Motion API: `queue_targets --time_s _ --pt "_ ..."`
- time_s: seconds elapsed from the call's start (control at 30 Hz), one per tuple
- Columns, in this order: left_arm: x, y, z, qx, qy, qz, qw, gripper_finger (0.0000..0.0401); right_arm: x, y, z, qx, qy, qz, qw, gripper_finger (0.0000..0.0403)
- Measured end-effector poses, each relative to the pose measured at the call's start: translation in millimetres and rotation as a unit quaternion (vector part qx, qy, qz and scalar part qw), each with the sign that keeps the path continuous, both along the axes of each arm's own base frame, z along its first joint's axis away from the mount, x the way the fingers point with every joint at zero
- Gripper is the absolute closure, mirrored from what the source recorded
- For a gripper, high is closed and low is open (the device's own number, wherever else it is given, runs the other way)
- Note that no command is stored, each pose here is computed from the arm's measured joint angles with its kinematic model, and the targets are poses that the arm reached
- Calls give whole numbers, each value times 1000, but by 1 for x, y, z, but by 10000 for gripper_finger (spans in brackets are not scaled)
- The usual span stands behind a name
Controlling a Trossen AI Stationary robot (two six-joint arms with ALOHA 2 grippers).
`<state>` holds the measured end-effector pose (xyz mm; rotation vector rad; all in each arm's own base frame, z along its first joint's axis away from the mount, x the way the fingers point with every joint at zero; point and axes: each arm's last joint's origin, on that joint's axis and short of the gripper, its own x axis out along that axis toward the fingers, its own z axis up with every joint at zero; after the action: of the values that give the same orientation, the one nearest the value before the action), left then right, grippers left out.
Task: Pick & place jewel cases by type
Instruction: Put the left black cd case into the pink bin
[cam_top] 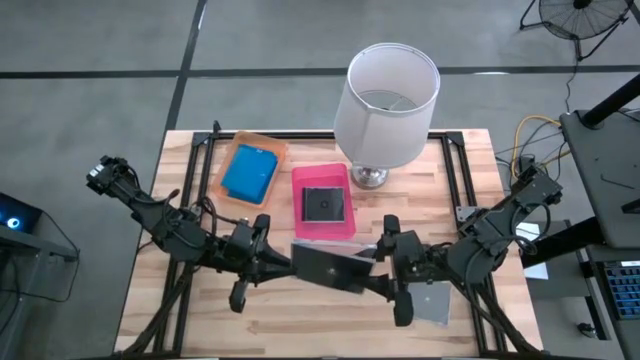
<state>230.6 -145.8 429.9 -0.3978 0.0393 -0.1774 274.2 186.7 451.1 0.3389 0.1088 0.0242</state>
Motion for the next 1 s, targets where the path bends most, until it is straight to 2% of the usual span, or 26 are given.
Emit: queue_targets --time_s 0.33,0.53,0.8,1.0 --pt "0 0 0 -1 -1 0 1000 380 0 0 0 -2 0 0 1000 335" --pt "0 0 3 -4 -9 0 1000 377 0 -1 0 -4 -1 -2 1000 376" --pt "-2 1 12 -18 -15 -1 1000 369 -1 -1 2 -4 -5 -2 1000 387" --pt "-10 7 25 -27 -21 0 999 315 -1 0 0 -13 3 4 1000 386"
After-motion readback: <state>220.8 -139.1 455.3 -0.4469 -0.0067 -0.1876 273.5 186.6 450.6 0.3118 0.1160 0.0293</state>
